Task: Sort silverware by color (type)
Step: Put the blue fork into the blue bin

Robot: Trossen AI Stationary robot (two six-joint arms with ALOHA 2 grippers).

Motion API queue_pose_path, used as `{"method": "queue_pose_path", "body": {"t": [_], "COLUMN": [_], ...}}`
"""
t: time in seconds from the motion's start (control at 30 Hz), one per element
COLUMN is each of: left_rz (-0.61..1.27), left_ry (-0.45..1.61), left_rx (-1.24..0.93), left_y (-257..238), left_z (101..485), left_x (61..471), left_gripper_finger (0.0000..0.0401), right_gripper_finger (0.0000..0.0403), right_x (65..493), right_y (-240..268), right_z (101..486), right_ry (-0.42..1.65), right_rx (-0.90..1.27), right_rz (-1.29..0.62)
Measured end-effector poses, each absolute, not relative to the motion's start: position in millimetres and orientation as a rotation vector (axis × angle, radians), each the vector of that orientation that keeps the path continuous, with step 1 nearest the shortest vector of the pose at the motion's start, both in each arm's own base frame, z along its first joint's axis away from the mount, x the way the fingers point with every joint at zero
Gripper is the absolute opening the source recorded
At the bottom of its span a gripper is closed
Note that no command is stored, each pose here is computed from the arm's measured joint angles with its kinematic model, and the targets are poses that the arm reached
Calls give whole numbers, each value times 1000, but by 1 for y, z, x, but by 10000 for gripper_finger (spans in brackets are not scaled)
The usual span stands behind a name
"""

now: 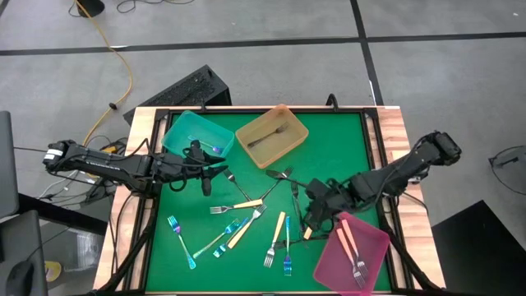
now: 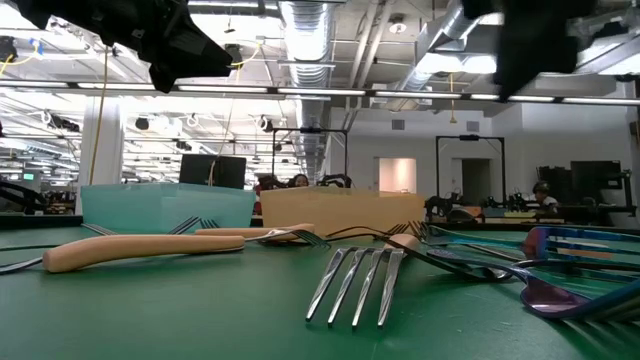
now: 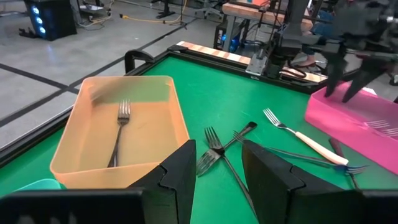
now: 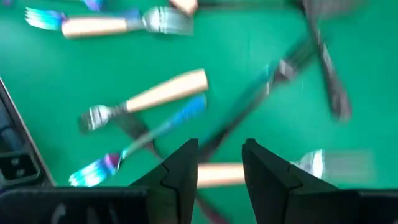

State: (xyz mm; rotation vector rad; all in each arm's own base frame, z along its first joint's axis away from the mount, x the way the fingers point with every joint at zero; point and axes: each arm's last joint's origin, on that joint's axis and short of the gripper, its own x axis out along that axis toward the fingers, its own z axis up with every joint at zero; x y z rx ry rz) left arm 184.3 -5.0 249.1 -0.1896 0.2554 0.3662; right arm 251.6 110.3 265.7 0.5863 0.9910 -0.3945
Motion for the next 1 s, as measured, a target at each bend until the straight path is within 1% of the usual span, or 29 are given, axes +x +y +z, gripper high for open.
{"method": "queue_pose_path", "body": {"t": [0.27, 0.53, 0.7, 0.83, 1.0], "left_rz": [348, 347, 346, 345, 344], "left_ry": [259, 260, 262, 263, 264], "left_rx": [-193, -191, -181, -178, -177], "left_y": [-6, -6, -6, -6, -6], "left_z": [249, 249, 249, 249, 249], "left_x": [184, 184, 184, 184, 184], "left_gripper_finger": [114, 114, 114, 114, 114], "right_gripper_finger": [148, 148, 148, 148, 148], "right_x": [283, 326, 346, 354, 360], "right_y": [80, 64, 61, 57, 53], "right_z": [274, 269, 249, 229, 212], "right_ry": [762, 587, 612, 681, 748], "right_rx": [357, 198, 179, 167, 145], "right_rz": [-387, -289, -183, -190, -142]}}
